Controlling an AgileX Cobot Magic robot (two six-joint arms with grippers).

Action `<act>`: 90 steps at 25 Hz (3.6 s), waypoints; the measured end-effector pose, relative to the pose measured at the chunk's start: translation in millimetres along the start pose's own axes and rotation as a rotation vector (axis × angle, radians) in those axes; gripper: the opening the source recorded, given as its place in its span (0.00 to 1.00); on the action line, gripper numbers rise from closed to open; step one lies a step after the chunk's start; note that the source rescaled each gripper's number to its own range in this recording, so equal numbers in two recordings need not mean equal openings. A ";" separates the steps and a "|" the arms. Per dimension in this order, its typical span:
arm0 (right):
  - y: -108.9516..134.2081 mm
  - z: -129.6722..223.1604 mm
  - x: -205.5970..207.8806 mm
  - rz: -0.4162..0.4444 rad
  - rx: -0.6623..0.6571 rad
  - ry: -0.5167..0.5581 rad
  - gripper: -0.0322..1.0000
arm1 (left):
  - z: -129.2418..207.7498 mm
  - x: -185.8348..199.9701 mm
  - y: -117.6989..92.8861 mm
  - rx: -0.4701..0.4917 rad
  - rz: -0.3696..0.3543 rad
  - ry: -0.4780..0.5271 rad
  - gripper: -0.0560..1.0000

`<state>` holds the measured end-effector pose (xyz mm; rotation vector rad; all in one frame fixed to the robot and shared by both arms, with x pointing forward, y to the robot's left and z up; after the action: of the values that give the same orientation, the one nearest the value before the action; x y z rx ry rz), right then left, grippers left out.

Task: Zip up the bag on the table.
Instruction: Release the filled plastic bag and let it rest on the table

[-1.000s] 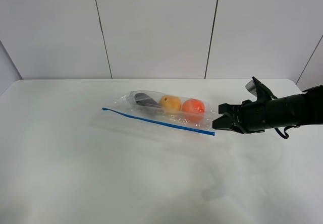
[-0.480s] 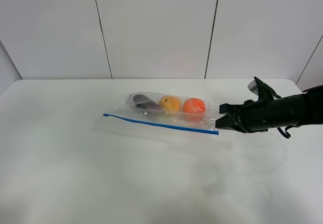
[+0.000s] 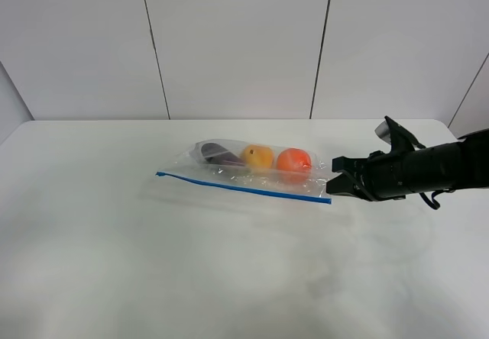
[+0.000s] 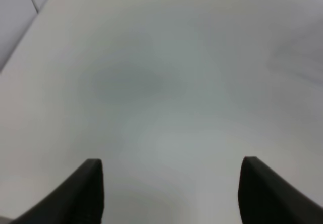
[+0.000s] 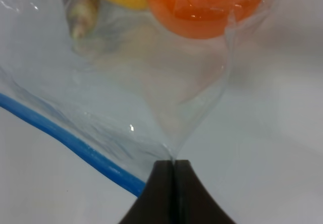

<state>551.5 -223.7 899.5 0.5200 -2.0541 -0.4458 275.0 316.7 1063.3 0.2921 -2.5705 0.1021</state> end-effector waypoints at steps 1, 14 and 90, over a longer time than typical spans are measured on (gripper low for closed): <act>-0.1 0.0 0.0 0.001 0.000 0.000 0.03 | 2.1 -2.2 -0.6 0.001 0.004 0.010 0.70; -5.0 -1.5 0.1 0.038 0.001 -0.011 0.03 | 10.6 -9.5 -4.0 0.012 0.027 0.051 0.70; -8.4 -1.5 0.3 0.064 0.016 -0.011 0.34 | 25.6 10.5 -2.6 -0.014 0.097 -0.068 0.70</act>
<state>554.2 -231.1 896.2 0.4608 -2.0800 -0.3944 253.7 308.8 1047.2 0.1678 -2.6514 0.1120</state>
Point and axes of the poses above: a point on each arm's last joint axis where the gripper is mounted, x pointing back along that axis away from the gripper, y along the wrist's bending axis when the last joint is at zero, z = x × y, the point moved 4 cm from there along -x, pointing out along that axis toward the gripper, and after that the axes turned 1 degree about x, right-handed, at the moved point
